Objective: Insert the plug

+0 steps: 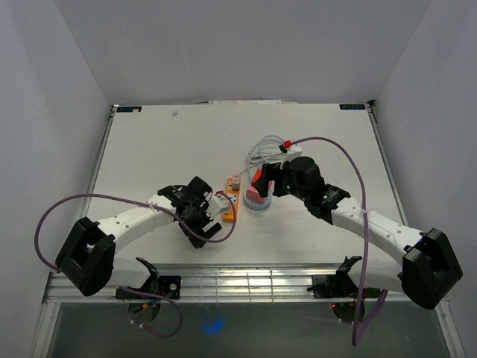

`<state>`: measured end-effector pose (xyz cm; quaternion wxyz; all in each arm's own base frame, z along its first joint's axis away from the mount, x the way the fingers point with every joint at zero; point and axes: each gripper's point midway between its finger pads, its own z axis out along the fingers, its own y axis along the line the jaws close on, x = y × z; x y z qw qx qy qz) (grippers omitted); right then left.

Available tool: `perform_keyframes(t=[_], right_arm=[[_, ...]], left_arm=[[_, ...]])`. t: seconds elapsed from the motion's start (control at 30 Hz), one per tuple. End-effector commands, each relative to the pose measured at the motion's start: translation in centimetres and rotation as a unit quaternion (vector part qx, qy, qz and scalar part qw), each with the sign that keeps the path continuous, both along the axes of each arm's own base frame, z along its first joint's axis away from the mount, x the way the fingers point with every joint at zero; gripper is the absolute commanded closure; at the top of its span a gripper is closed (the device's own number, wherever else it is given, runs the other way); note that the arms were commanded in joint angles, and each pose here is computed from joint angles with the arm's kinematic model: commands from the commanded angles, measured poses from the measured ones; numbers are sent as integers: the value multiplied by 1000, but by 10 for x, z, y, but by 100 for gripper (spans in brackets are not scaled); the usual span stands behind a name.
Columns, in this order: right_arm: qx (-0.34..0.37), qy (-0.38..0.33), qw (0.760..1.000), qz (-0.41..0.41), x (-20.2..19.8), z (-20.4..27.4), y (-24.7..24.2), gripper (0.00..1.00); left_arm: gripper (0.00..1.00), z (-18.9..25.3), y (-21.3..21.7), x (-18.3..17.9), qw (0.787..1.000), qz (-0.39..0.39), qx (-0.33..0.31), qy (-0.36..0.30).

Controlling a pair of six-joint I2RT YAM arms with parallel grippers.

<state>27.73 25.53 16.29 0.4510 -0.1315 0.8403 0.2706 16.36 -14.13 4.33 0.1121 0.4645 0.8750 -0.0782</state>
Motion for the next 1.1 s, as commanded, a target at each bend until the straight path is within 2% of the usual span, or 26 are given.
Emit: perform_keyframes(t=[0.0,0.2,0.37,0.4,0.47,0.5,0.7,0.73,0.83,0.9,0.93,1.07], right_arm=[[21,-18,1000,-2,7,18,4,11],[21,-15,1000,-2,7,17,4,10],[21,-11,1000,-3,8,15,3,10],[21,-11,1000,-3,8,14,3,10],[21,-10,1000,-5,9,14,2,10],[20,-10,1000,-5,9,13,2,10],[25,-3,1000,4,8,12,4,9],[25,-1,1000,6,8,12,4,9],[40,8,998,46,0,16,16,8],[50,14,995,84,-7,19,26,8],[56,13,993,99,-9,25,30,7],[98,20,976,194,-31,45,55,4]], left_arm=[[3,-2,-5,1,1000,-4,1,-1],[5,-10,-5,-5,1000,-13,13,17],[15,-14,-5,-6,999,-13,22,25],[21,-13,-5,-6,999,-13,21,24],[29,-13,-4,-6,999,-13,21,21],[38,-12,-3,-5,1000,-11,21,17],[59,-3,-3,4,1000,-1,14,-17],[66,3,-5,7,1000,0,6,-30],[72,24,-16,20,996,2,-35,-78],[70,37,-23,30,991,5,-63,-116],[69,56,-30,40,982,6,-97,-160],[69,92,-46,50,956,-14,-173,-235]])
